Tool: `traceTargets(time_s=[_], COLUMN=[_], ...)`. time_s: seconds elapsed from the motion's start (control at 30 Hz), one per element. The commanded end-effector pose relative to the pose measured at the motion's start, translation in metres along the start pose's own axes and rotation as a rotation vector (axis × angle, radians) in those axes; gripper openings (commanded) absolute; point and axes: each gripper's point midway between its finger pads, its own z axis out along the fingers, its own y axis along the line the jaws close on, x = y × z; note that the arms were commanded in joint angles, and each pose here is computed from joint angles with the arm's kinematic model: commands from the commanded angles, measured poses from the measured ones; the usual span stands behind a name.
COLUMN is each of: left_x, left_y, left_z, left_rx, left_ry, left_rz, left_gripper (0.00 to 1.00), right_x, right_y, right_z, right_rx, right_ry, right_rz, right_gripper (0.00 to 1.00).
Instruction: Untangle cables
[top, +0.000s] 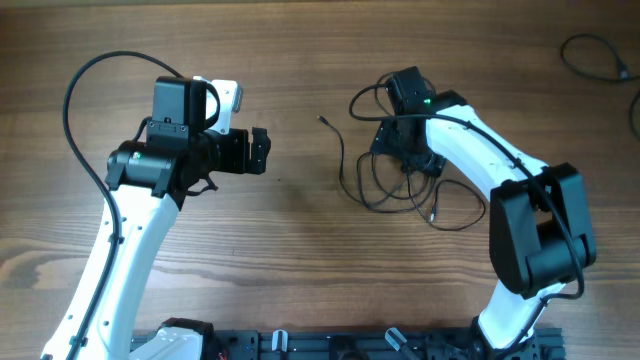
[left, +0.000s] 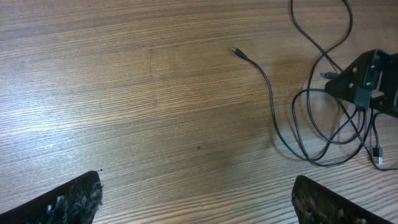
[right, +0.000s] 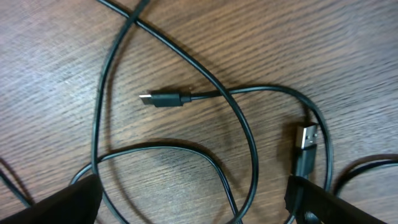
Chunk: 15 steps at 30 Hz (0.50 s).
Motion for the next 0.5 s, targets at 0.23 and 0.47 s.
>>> traceTargets(time_s=[0.23, 0.47], left_x=[-0.001, 0.000], left_y=[-0.004, -0.009], left_z=[-0.003, -0.004], left_rx=[0.018, 0.049], left_ry=[-0.011, -0.006], left_rz=[0.023, 0.023], left_gripper=[1.00, 1.00], right_x=[0.007, 0.007], right_y=[0.036, 0.040], right_z=[0.010, 0.033], right_rx=[-0.210, -0.211], right_ry=[0.024, 0.035], right_rz=[-0.094, -0.123], right_gripper=[0.98, 1.00])
